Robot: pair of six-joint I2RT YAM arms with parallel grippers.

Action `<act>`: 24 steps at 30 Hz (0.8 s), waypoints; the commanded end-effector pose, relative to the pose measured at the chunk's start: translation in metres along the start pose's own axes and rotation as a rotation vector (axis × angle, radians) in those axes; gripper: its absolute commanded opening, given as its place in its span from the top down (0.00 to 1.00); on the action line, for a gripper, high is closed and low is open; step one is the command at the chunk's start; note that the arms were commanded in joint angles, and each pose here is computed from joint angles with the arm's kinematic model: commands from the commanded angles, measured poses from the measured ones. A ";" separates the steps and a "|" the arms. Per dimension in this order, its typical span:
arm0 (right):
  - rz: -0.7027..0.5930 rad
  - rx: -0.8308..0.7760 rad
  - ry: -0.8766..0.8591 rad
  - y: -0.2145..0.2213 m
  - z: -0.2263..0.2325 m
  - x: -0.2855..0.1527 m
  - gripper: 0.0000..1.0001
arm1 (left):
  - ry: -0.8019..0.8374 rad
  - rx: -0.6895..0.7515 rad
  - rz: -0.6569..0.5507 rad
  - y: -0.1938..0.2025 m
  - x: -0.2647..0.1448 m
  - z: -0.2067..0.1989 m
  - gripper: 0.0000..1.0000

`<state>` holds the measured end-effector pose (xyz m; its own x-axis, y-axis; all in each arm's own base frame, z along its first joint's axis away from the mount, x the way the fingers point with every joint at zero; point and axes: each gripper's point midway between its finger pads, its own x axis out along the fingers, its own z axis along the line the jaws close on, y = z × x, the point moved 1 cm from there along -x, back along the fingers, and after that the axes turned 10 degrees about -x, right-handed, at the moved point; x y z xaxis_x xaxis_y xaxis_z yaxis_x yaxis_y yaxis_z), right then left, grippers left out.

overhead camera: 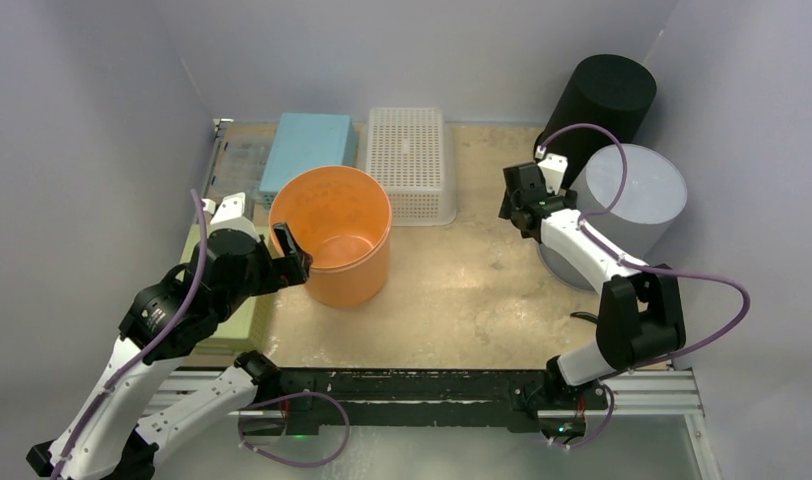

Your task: Turn the large container upside down

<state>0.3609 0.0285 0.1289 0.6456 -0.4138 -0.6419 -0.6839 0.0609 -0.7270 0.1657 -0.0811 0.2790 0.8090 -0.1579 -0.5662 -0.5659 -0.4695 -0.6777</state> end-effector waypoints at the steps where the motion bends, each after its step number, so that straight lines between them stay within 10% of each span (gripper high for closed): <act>1: -0.022 0.034 0.034 -0.012 -0.016 0.000 0.01 | -0.022 -0.020 -0.014 0.000 0.000 0.006 0.05; 10: -0.033 0.042 -0.081 -0.021 -0.003 -0.011 0.01 | -0.038 -0.023 -0.016 0.002 0.003 0.009 0.06; 24: -0.079 -0.090 -0.797 -0.028 0.072 -0.101 0.01 | -0.055 -0.078 -0.076 -0.001 0.022 0.009 0.13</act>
<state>0.3512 0.0886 0.1639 0.7306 0.0607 -0.6801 -0.6817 0.0080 -0.7316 0.1698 -0.0788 0.2534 0.7922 -0.1070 -0.6008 -0.5693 -0.4838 -0.6647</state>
